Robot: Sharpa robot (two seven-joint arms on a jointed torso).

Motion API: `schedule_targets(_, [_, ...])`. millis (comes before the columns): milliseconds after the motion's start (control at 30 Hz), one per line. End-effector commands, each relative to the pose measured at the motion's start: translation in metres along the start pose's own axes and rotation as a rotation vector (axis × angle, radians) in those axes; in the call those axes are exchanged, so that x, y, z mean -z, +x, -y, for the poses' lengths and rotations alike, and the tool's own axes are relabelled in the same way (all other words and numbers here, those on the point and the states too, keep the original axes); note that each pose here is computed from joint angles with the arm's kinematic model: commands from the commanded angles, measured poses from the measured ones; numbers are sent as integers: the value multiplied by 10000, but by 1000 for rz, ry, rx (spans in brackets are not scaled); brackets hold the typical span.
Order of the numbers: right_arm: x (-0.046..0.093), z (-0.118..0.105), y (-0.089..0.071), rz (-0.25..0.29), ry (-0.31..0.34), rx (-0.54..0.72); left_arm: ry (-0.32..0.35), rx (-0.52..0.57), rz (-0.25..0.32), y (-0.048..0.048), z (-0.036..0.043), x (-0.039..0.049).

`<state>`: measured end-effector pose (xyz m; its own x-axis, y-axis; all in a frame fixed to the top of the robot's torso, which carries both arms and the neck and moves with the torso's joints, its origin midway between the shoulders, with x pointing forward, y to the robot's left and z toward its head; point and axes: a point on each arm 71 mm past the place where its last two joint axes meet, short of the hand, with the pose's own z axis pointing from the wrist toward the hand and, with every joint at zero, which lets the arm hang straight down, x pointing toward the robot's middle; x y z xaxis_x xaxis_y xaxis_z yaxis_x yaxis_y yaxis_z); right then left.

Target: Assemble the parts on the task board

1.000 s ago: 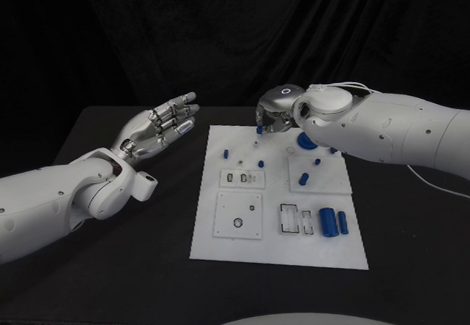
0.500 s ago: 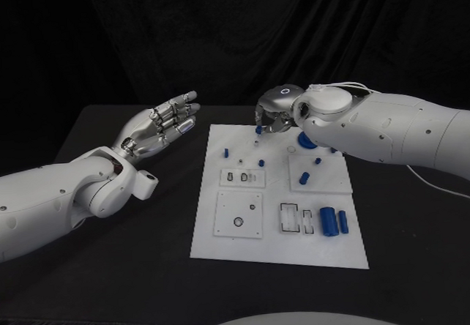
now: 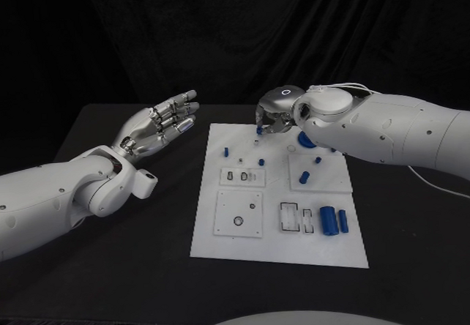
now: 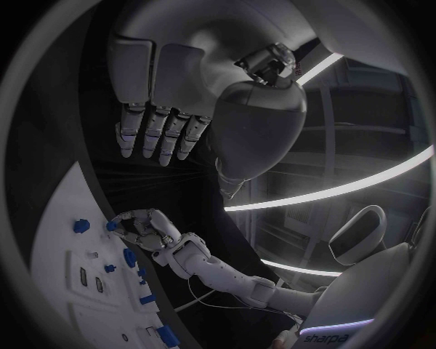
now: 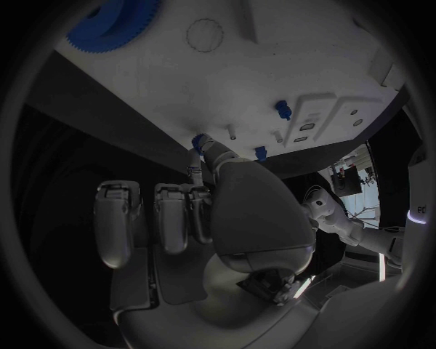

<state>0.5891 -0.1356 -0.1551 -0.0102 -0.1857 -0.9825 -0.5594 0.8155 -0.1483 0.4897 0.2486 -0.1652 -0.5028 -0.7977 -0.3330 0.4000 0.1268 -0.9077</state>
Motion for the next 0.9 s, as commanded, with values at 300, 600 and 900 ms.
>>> schedule_targets(300, [20, 12, 59, -13, 22, 3, 44, 3, -13, 1, 38, 0])
schedule_targets(600, [27, 23, 83, -33, 29, 2, 44, 3, -14, 2, 36, -3])
schedule_targets(900, [85, 65, 64, 43, 14, -38, 42, 1, -10, -16, 33, 9])
